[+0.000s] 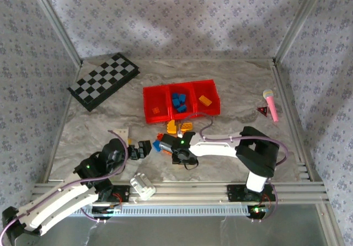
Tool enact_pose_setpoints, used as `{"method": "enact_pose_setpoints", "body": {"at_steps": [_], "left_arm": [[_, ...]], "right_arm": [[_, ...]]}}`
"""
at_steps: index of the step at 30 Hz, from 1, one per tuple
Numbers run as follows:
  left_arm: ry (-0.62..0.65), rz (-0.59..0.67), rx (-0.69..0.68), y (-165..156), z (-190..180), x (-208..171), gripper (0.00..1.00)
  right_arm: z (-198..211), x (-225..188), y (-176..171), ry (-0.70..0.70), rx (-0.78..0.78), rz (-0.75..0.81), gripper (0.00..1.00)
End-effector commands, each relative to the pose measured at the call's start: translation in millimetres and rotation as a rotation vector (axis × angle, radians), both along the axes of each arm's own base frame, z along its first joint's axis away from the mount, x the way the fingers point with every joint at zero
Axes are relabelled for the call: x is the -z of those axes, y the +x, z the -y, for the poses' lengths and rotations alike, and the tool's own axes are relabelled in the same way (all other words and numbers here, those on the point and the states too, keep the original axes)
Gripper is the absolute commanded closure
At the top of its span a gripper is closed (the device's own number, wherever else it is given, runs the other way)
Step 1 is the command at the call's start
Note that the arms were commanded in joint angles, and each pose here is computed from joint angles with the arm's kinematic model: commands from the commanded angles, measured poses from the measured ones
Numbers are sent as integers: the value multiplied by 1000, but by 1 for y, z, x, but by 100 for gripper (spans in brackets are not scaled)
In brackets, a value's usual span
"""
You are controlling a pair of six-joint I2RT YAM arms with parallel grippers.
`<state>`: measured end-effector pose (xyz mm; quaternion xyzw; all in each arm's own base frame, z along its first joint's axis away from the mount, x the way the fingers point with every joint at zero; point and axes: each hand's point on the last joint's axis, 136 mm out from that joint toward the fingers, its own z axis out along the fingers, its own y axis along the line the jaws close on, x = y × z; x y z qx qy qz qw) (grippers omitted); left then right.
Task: Sort the legos into containers by color
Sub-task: Pick up the lego from the bottom-center of the table, then place the lego in the container.
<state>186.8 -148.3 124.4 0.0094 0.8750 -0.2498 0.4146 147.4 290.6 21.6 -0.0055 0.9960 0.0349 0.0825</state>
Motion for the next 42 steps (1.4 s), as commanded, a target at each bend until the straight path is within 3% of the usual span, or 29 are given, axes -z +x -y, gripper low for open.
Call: {"method": "enact_pose_setpoints", "body": {"at_steps": [1, 11, 20, 27, 33, 42], "left_arm": [[-20, 16, 2, 2, 3, -6, 0], [-19, 16, -8, 1, -1, -6, 0], [-22, 23, -25, -1, -7, -10, 0], [-25, 31, -33, -3, -11, -13, 0], [-13, 17, -34, -4, -12, -9, 0], [2, -8, -56, -8, -20, 4, 0]], "right_arm": [[3, 2, 8, -44, -13, 24, 52], [-8, -28, 27, -64, -151, 106, 66], [-39, -112, 86, 35, -275, 301, 72], [-56, -157, 155, 117, -335, 420, 71], [-78, -158, 203, 167, -395, 390, 70], [-103, -128, 246, 232, -416, 345, 70]]}}
